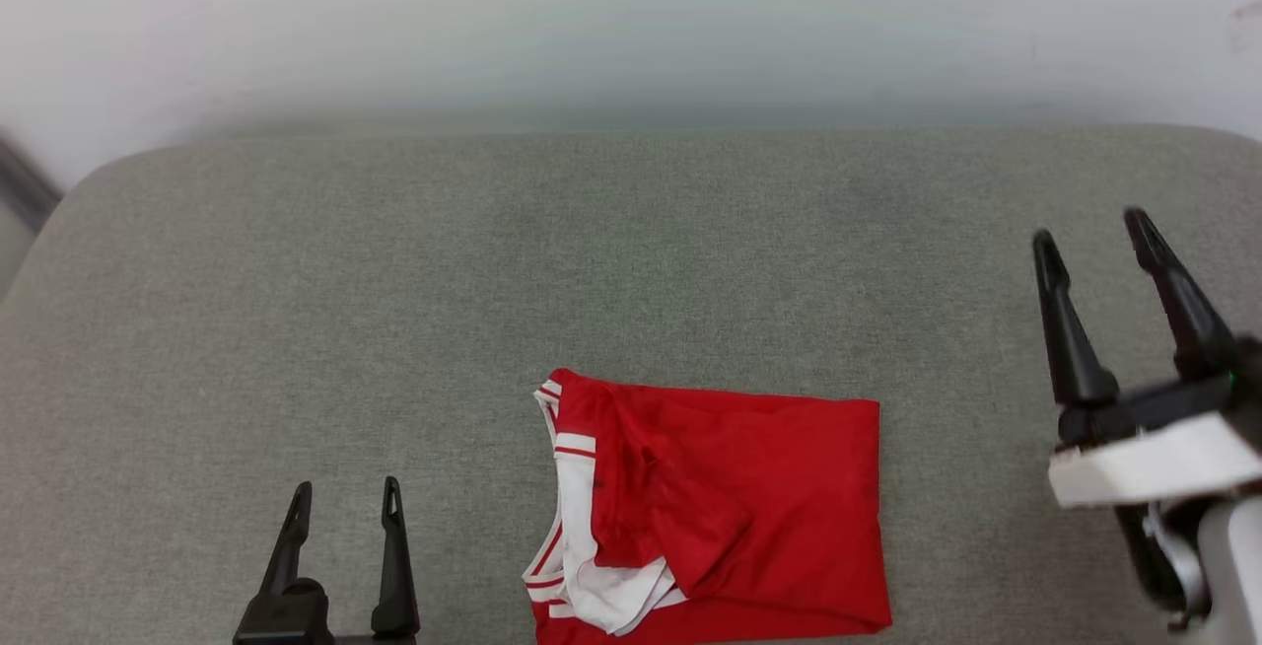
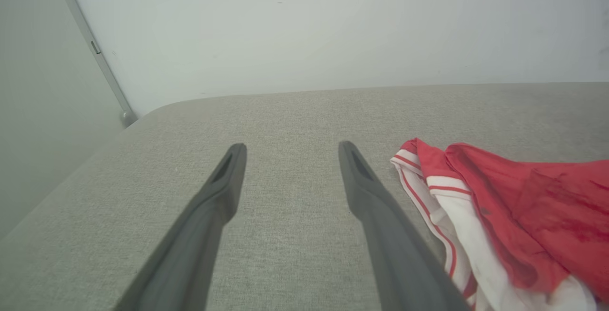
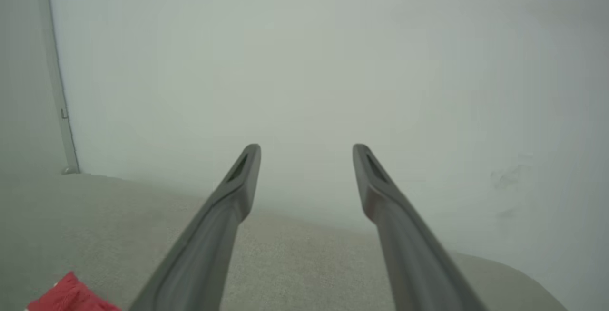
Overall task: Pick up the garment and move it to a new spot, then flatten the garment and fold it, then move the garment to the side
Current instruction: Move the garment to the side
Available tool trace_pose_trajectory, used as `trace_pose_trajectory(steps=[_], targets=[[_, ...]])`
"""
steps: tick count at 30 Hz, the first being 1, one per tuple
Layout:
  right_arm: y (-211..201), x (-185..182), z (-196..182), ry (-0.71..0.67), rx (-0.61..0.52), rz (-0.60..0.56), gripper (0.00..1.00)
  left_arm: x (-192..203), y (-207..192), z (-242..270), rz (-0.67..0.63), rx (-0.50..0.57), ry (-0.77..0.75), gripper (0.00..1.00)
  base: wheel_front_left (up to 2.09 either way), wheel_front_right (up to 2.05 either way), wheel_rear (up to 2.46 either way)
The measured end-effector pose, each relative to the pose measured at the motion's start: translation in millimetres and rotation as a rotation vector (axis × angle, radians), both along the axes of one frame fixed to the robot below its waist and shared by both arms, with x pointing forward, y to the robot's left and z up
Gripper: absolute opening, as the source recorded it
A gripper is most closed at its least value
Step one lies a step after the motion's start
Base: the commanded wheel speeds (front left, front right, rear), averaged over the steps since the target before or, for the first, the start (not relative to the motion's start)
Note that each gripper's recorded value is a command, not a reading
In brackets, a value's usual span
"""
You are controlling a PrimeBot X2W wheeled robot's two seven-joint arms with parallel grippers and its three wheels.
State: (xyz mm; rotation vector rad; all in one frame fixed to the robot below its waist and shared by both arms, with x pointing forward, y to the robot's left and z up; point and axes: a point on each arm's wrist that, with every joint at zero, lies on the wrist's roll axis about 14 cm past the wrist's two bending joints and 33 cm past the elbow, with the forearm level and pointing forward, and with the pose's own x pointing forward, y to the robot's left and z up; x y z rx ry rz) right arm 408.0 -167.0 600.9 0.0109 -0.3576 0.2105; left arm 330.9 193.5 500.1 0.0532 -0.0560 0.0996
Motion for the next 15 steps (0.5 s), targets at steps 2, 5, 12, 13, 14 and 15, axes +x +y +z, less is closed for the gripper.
trace_pose_trajectory(steps=[2,5,12,13,14,15], targets=[[4,16,2,0.031,-0.08,0.031,1.0,2,0,-1,-0.001,-0.001,0.002,1.0,0.0,0.0,0.0],[12,36,-20,0.228,-0.142,0.082,1.0,4,0,-4,-0.002,-0.004,0.012,1.0,0.0,0.0,0.0],[19,37,-84,0.773,-0.097,0.228,1.0,10,0,-7,-0.002,-0.005,0.022,1.0,0.0,0.0,0.0],[20,31,-97,0.86,-0.076,0.253,1.0,11,0,-8,-0.002,-0.006,0.024,1.0,0.0,0.0,0.0],[22,26,-108,0.942,-0.035,0.282,1.0,13,0,-8,-0.001,-0.006,0.026,1.0,0.0,0.0,0.0],[25,20,-117,1.021,0.016,0.316,1.0,15,0,-8,-0.004,-0.007,0.026,1.0,0.0,0.0,0.0]])
